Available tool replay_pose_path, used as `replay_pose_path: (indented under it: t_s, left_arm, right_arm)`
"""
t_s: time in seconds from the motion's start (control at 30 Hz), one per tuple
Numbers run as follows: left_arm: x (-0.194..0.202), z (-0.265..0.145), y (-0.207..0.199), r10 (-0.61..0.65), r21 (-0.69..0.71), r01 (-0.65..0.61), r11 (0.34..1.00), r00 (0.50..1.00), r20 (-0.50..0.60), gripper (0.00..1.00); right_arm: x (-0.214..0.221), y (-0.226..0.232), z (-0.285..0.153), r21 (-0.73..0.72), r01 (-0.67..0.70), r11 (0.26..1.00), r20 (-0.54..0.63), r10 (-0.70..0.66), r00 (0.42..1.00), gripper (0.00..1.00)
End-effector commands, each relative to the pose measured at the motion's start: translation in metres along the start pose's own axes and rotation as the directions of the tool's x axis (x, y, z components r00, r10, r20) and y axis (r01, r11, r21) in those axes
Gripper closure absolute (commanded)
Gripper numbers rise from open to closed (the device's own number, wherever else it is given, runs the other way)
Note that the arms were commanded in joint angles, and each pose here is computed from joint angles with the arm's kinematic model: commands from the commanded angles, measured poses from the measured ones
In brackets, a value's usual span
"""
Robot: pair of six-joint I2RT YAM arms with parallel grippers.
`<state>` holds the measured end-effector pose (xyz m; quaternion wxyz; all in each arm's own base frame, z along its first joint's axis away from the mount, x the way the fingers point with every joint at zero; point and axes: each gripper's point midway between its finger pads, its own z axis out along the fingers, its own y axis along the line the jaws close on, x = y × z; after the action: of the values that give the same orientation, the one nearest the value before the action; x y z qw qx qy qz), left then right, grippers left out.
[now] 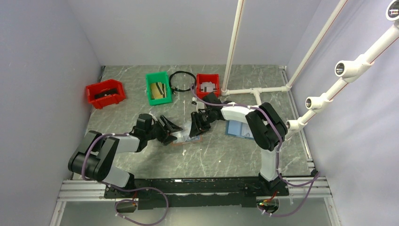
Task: Take the credit cards out of the card holder
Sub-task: Remove the credit card from the card holder.
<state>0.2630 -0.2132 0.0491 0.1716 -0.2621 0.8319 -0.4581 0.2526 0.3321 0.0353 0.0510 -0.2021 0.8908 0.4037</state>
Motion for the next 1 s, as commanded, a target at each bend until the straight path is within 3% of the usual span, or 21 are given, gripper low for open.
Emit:
replay_pose_path:
  t_s: [0.0, 0.2, 0.37, 0.5, 0.97]
  left_arm:
    - [-0.006, 0.006, -0.002, 0.022, -0.006, -0.022, 1.0, 1.0, 0.0, 0.27]
    - [-0.006, 0.01, -0.003, 0.019, 0.012, -0.019, 1.0, 1.0, -0.01, 0.28]
    - [-0.007, 0.013, -0.005, 0.013, 0.021, -0.013, 1.0, 1.0, -0.013, 0.29]
    - [-0.006, 0.015, -0.005, 0.007, 0.024, -0.007, 1.0, 1.0, -0.018, 0.29]
    - [0.0, 0.035, -0.001, -0.001, 0.012, 0.002, 1.0, 0.998, -0.065, 0.34]
  right_arm:
    - [-0.012, -0.026, -0.007, 0.161, 0.042, 0.986, 0.046, -0.05, 0.998, 0.62]
    - [-0.014, -0.032, -0.01, 0.201, 0.043, 0.979, 0.058, -0.056, 0.997, 0.62]
    - [-0.012, -0.045, -0.008, 0.251, 0.046, 0.967, 0.045, -0.059, 0.997, 0.83]
    - [-0.011, -0.051, -0.006, 0.271, 0.049, 0.961, 0.03, -0.059, 0.998, 0.9]
    - [-0.003, -0.061, 0.005, 0.305, 0.068, 0.95, -0.022, -0.064, 0.998, 0.97]
